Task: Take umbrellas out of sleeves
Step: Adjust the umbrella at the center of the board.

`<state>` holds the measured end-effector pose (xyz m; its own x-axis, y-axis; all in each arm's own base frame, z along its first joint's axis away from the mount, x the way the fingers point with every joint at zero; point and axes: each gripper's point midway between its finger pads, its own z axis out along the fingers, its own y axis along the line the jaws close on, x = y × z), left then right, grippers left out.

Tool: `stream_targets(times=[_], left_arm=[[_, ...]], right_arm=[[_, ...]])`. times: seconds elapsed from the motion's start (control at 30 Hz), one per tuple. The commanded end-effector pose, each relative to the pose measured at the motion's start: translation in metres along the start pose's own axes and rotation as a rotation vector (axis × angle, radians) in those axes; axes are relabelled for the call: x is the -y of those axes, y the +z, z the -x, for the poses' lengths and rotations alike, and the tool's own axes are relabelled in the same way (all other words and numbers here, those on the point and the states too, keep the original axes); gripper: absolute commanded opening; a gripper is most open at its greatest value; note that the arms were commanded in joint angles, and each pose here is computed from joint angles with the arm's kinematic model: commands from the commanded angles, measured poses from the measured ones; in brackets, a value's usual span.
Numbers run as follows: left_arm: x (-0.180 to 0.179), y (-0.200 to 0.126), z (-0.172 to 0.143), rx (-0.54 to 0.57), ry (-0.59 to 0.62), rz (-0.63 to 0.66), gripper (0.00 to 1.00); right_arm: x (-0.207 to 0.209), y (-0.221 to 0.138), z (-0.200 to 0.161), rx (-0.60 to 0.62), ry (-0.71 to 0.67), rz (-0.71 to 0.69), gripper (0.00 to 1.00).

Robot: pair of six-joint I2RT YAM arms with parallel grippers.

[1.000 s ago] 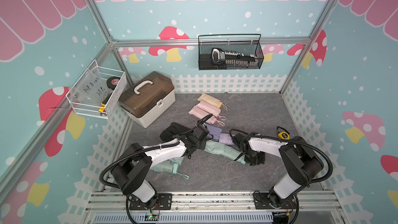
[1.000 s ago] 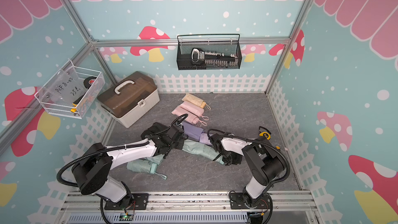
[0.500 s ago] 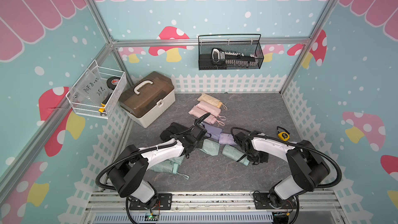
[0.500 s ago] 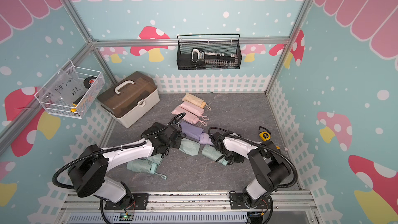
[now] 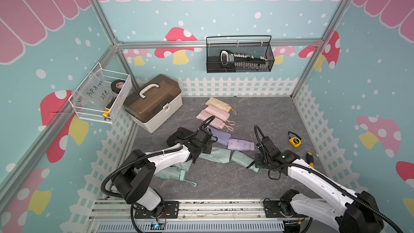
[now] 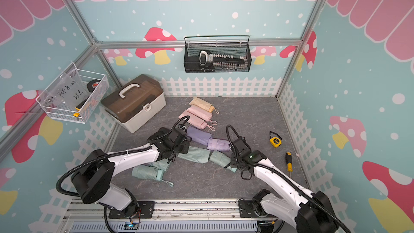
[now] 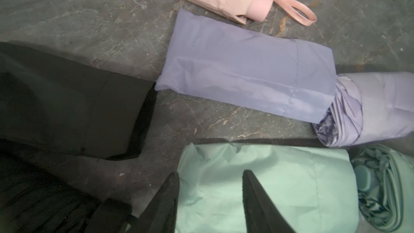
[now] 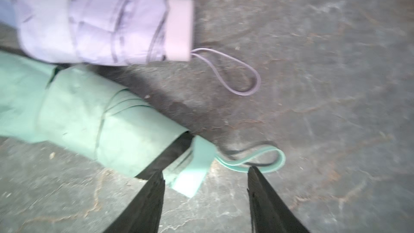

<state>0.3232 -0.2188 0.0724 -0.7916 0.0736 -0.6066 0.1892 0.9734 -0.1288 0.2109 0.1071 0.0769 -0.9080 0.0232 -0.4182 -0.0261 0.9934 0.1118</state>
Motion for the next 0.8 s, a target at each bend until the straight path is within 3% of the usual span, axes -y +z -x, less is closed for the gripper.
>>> stream_targets(times=[0.0,0.13,0.33,0.57,0.77], left_arm=[[-0.005,-0.010,0.010,0.024,-0.019,-0.005,0.49],[0.014,-0.030,0.013,0.029,-0.055,-0.123,0.50],[0.045,-0.041,-0.020,-0.021,-0.052,-0.220,0.49],[0.045,-0.014,-0.062,-0.098,-0.094,-0.236,0.49],[0.049,0.008,-0.068,-0.126,-0.085,-0.228,0.49]], right_arm=[[-0.034,0.002,-0.012,-0.046,-0.063,0.208,0.57],[-0.054,0.005,-0.029,-0.073,-0.020,0.353,0.54],[-0.056,0.017,-0.037,-0.118,-0.007,0.360,0.54],[-0.055,0.035,-0.020,-0.105,-0.006,0.282,0.55],[-0.047,0.036,0.000,-0.058,-0.005,0.199,0.55]])
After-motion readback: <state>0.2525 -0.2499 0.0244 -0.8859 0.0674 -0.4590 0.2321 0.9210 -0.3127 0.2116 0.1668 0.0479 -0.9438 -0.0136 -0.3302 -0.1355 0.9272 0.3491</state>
